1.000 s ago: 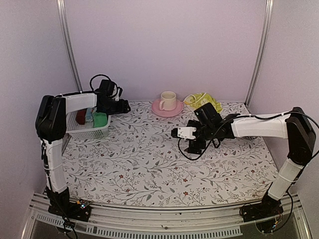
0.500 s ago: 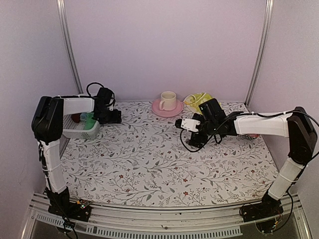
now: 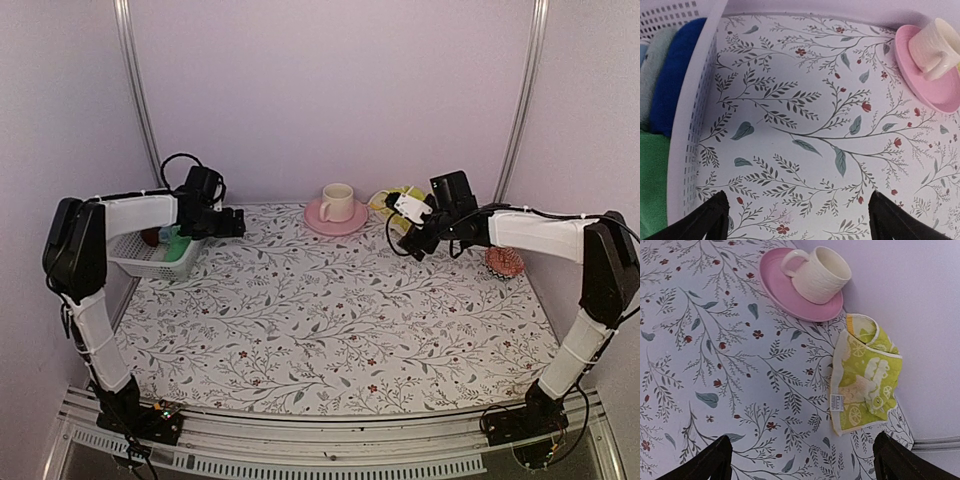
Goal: Roll the towels
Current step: Move the storage box to the corner of the board, then pick up the towel from the corner of the board.
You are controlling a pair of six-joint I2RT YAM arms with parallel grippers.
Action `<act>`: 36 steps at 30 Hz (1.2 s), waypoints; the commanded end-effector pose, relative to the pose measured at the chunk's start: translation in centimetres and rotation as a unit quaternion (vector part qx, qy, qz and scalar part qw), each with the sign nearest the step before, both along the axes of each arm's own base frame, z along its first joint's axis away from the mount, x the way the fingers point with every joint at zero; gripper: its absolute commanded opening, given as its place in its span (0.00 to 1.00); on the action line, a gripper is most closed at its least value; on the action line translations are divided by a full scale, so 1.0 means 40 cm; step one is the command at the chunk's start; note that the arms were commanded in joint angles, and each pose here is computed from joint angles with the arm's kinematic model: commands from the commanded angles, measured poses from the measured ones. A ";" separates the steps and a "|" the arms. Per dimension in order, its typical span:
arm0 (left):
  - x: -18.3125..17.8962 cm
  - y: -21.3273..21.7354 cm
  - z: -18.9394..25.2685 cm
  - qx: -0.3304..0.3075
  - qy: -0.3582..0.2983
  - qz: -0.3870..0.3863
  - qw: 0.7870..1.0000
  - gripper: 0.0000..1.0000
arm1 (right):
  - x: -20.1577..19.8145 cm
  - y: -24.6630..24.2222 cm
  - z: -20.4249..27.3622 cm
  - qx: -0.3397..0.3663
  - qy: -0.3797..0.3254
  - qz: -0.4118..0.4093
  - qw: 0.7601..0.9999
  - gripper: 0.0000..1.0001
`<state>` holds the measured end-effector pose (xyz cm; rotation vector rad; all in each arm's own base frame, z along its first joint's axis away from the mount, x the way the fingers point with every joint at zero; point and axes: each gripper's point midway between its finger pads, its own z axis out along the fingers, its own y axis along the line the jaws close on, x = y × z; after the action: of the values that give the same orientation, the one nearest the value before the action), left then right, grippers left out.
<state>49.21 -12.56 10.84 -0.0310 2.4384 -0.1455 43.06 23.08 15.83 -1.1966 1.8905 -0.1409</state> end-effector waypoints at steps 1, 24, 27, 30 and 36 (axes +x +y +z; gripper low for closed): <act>-0.033 -0.104 0.040 0.005 -0.032 -0.041 0.999 0.97 | 0.116 -0.098 0.081 0.046 -0.031 -0.098 0.994 0.99; -0.323 -0.401 -0.044 0.088 -0.133 -0.139 0.977 0.97 | 0.317 -0.216 -0.236 -0.007 0.120 -0.128 0.984 0.93; -0.331 -0.413 -0.041 0.071 -0.139 -0.153 0.976 0.97 | 0.307 -0.220 -0.272 -0.005 0.148 -0.117 0.982 0.88; -0.335 -0.416 -0.034 0.066 -0.145 -0.158 0.975 0.97 | 0.305 -0.229 -0.302 0.005 0.173 -0.116 0.978 0.83; -0.348 -0.417 -0.007 0.042 -0.157 -0.162 0.973 0.97 | 0.296 -0.235 -0.338 0.026 0.211 -0.112 0.971 0.76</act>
<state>35.26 -28.64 8.12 0.4217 2.1831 -0.1009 55.40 13.49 3.42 -1.0273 2.3415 -0.0597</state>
